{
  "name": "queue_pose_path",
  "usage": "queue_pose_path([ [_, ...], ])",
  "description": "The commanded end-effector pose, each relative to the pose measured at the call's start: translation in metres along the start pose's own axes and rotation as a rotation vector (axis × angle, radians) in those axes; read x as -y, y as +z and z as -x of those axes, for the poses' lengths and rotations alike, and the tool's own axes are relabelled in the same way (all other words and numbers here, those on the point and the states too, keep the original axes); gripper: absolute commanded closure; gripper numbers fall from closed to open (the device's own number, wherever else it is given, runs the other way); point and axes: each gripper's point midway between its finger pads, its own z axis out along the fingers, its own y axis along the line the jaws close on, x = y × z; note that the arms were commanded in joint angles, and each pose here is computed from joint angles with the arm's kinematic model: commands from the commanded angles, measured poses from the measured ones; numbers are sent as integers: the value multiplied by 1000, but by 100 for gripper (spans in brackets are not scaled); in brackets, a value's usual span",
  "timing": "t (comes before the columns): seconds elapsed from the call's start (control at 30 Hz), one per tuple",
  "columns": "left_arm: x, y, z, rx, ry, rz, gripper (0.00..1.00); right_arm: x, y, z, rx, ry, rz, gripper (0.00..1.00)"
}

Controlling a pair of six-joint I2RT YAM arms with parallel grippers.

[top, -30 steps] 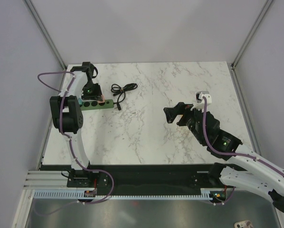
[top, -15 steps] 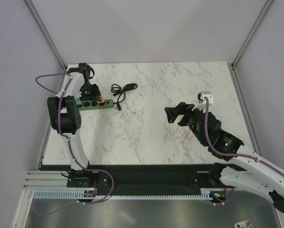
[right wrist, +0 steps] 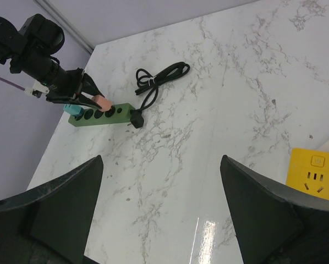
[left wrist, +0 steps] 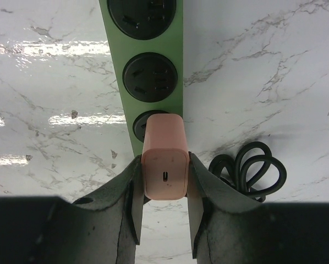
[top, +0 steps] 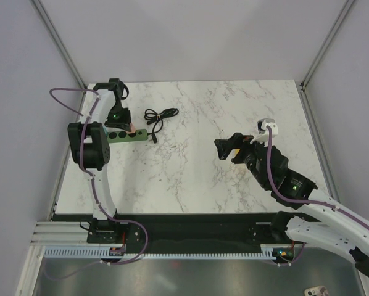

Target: Insert the plug

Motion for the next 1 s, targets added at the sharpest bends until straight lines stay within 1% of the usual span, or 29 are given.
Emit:
queue_pose_path([
  [0.0,-91,77,6,118,182,425,98,-1,-1,6,17,13,-1,5],
  [0.1,-92,75,5,145,197,424,98,-3,-2,7,16,18,8,5],
  [0.37,-74,66,-8,147,259,355,98,2,-5,3,13,25,0,5],
  [0.5,-77,63,-14,183,264,355,98,6,-4,-5,-1,21,-5,5],
  [0.63,-77,63,-21,162,271,354,98,12,-2,-5,8,9,-35,5],
  [0.73,-74,62,-35,150,325,324,98,11,0,0,20,-7,-43,5],
  [0.87,-83,60,-43,176,337,330,98,12,-4,5,44,20,-40,5],
  [0.97,-78,60,-51,159,350,302,98,12,-5,2,43,29,-27,5],
])
